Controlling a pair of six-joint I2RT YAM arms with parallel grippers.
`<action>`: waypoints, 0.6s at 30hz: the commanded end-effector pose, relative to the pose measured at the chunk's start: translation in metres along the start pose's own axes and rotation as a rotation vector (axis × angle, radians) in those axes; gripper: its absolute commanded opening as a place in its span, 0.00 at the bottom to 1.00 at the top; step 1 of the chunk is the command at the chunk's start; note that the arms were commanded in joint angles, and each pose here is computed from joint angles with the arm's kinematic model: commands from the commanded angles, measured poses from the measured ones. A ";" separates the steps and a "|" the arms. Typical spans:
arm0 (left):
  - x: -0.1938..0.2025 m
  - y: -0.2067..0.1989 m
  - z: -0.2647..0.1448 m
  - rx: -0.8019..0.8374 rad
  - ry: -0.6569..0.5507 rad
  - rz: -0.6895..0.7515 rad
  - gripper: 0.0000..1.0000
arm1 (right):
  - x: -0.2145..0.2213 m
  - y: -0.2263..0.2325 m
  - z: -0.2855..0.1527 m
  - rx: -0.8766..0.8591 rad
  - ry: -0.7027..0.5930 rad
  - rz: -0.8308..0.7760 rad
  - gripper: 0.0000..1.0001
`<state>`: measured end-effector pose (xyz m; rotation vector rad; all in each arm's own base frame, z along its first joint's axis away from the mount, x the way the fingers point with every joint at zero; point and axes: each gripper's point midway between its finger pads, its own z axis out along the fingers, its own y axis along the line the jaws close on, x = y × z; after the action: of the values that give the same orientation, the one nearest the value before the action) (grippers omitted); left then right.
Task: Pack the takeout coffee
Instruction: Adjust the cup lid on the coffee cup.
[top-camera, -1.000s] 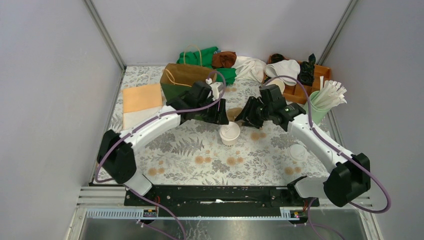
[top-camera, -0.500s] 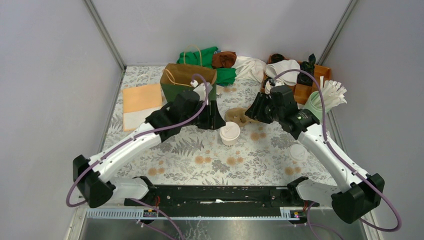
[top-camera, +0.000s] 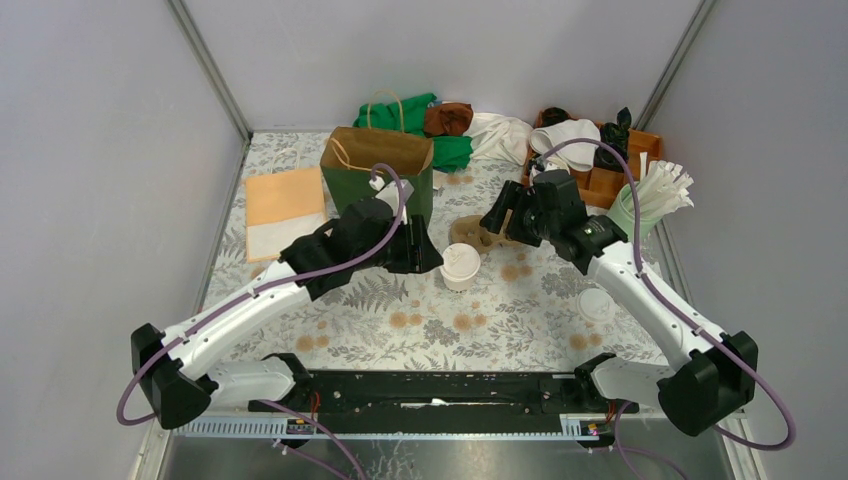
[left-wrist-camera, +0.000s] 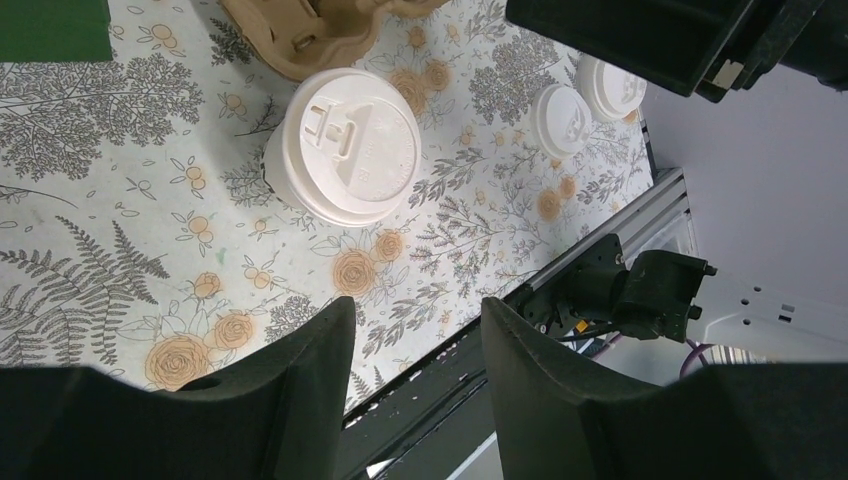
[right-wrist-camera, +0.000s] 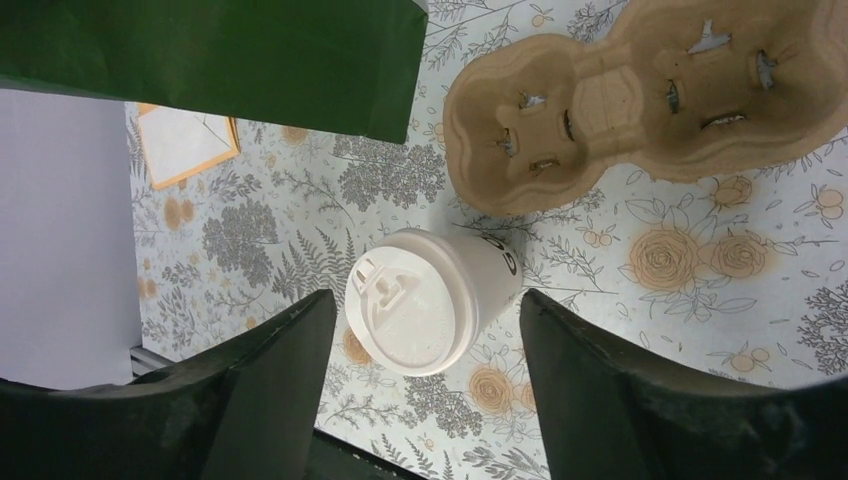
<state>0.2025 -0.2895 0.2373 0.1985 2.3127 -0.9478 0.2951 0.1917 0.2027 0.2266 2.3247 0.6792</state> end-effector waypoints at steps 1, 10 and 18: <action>-0.006 -0.010 -0.009 0.023 -0.045 -0.010 0.54 | -0.014 0.005 0.005 -0.007 -0.052 0.036 0.78; 0.008 -0.009 -0.010 0.024 -0.038 -0.026 0.54 | -0.011 -0.001 0.010 0.016 -0.052 0.071 1.00; 0.016 -0.008 -0.007 0.027 -0.035 -0.032 0.54 | -0.020 -0.006 0.009 0.069 -0.062 0.022 1.00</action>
<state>0.1817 -0.2889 0.2237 0.1880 2.3446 -0.9483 0.3038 0.1918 0.1896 0.3036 2.3477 0.6521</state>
